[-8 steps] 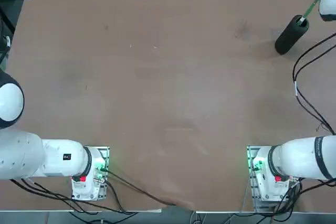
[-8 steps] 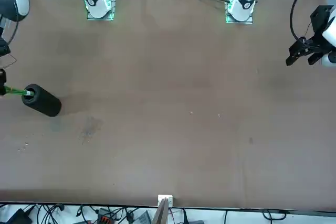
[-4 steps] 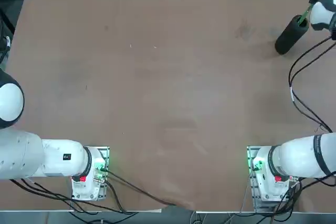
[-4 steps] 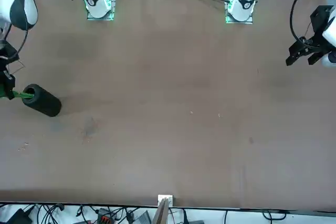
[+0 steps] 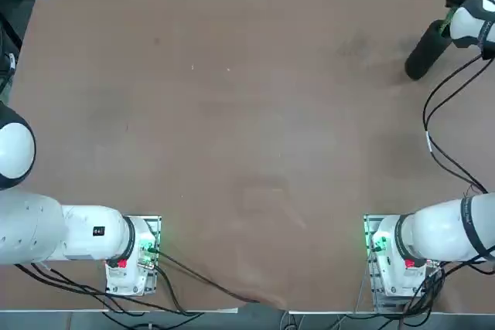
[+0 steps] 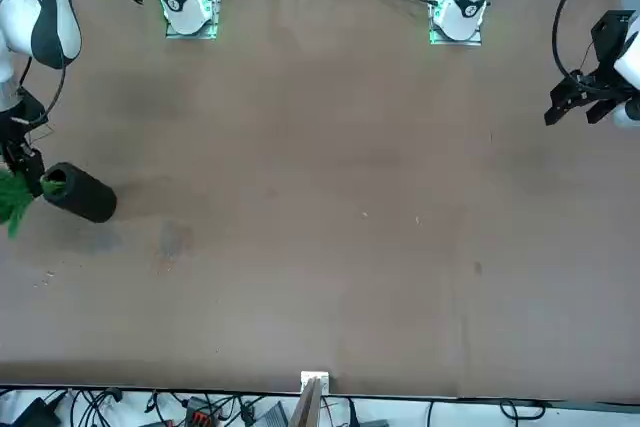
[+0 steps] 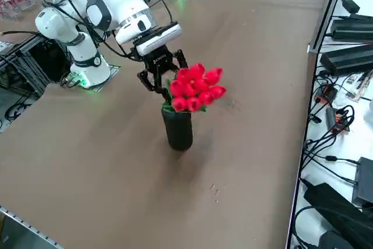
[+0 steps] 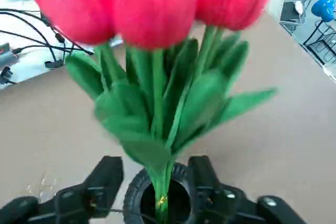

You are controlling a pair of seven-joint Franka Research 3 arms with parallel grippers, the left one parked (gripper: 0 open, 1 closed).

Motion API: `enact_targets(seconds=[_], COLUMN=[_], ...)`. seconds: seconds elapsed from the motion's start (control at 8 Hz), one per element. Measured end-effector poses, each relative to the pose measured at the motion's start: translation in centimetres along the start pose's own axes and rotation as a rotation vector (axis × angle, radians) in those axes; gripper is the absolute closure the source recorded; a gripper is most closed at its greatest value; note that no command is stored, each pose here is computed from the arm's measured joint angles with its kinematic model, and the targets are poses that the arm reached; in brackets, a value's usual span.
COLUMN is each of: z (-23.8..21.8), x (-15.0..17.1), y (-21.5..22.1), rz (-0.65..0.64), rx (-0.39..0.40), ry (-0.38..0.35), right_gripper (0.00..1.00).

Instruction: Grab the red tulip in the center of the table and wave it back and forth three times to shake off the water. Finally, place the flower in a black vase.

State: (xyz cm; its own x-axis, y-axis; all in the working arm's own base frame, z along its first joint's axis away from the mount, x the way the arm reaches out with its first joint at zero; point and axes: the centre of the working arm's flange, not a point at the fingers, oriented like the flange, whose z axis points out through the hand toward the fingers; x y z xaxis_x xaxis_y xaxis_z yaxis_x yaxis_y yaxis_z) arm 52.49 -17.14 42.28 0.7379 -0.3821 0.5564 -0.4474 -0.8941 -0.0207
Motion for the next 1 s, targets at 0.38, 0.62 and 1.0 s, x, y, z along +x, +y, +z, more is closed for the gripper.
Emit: enact_targets(seconds=[0.38, 0.62, 1.0], z=[-4.7, -9.9, -17.3], x=[0.4, 0.6, 0.5], y=[-0.4, -0.5, -6.8], rz=[0.010, 0.003, -0.138], rx=[-0.012, -0.027, -0.051], ry=[-0.139, -0.286, -0.515], right_gripper=[0.00, 0.00, 0.00])
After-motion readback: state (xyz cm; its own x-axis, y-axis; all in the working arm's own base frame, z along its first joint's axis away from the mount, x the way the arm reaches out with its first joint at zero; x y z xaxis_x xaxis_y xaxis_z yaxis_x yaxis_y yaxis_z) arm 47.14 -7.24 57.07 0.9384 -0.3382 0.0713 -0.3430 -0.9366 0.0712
